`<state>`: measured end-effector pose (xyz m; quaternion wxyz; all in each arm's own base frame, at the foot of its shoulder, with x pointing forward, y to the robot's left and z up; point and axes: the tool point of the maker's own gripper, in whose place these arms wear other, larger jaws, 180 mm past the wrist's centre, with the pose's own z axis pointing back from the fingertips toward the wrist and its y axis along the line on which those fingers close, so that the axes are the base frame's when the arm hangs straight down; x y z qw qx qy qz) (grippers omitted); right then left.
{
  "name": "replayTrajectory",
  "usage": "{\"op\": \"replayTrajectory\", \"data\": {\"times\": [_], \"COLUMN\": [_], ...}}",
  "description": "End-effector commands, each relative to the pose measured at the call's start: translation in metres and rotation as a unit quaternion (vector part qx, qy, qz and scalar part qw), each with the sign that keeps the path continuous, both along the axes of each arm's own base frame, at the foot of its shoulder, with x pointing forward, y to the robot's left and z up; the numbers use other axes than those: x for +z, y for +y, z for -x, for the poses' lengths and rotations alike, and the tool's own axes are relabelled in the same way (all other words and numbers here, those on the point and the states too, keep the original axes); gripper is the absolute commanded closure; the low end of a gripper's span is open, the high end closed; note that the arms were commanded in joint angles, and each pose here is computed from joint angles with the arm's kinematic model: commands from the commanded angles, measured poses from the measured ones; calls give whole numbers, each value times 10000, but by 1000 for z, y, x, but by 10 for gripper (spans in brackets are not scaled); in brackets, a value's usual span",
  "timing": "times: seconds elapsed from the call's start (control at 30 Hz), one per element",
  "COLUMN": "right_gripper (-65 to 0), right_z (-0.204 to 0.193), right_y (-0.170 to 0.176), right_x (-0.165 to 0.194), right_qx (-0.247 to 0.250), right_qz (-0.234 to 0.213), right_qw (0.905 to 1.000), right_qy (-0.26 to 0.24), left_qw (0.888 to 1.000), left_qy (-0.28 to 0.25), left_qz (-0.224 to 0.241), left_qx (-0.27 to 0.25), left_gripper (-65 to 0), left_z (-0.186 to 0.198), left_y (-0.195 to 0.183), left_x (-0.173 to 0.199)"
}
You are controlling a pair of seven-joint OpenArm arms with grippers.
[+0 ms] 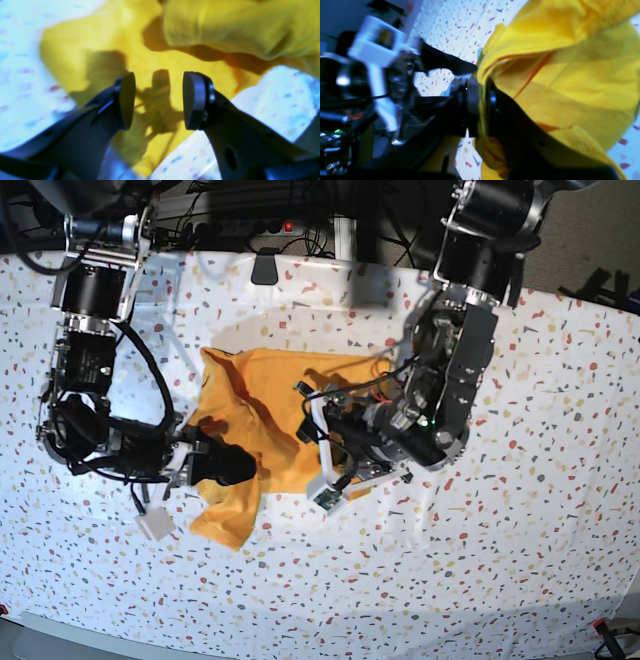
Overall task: Fold the T-shirt properly
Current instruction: 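Grasp the other strip end with the right gripper and fold it over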
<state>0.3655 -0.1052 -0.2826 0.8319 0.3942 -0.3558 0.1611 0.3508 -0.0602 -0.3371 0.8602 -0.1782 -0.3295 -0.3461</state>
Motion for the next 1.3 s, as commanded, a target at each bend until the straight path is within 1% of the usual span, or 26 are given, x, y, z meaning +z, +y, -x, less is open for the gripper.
{"op": "replayTrajectory", "data": {"times": [0.0,0.1,0.17,0.27,0.33,0.37,0.43,0.53,0.6,0.67,0.8,0.9,1.0,1.1,1.27], "right_gripper": [0,0,0,0,0,0,0,0,0,0,0,0,0,0,0], "right_z": [-12,-16,-19,-24,-27,-28,-29,-30,-32,-34,-28,-19,-14,-13,-13], "right_y": [2,14,23,36,45,51,62,78,84,92,114,132,145,149,149], "right_x": [23,21,17,12,12,13,14,13,8,-2,-23,-29,-30,-34,-34], "right_qx": [-60,-71,-116,-223,-280,-296,-280,-260,-297,-274,28,356,565,594,592], "right_qz": [-159,-145,-113,-70,-134,-191,-278,-351,-219,11,450,550,616,777,790], "right_qw": [9992,9992,9992,9990,9986,9984,9982,9980,9982,9986,9984,9974,9960,9947,9946], "right_qy": [-359,-369,-367,-384,-430,-452,-457,-451,-465,-444,-340,-299,-326,-331,-331], "left_qw": [9993,9959,9902,9712,9580,9526,9454,9383,9363,9355,9356,9355,9355,9356,9356], "left_qy": [-379,-743,-885,-1154,-1266,-1299,-1323,-1321,-1327,-1305,-1304,-1306,-1306,-1304,-1305], "left_qz": [45,-460,-805,-1485,-1818,-1933,-2081,-2240,-2298,-2336,-2332,-2333,-2335,-2333,-2331], "left_qx": [0,241,716,1466,1823,1955,2130,2279,2300,2309,2308,2308,2307,2308,2308], "left_gripper": [-297,-297,-297,-296,-297,-297,-296,-297,-297,-297,-297,-297,-297,-297,-297], "left_z": [-12,-22,-32,-47,-53,-54,-55,-55,-55,-55,-55,-55,-55,-55,-55], "left_y": [-3,20,47,96,124,135,153,172,177,180,179,180,180,180,179], "left_x": [24,32,32,31,31,31,31,30,30,29,29,29,29,29,29]}}
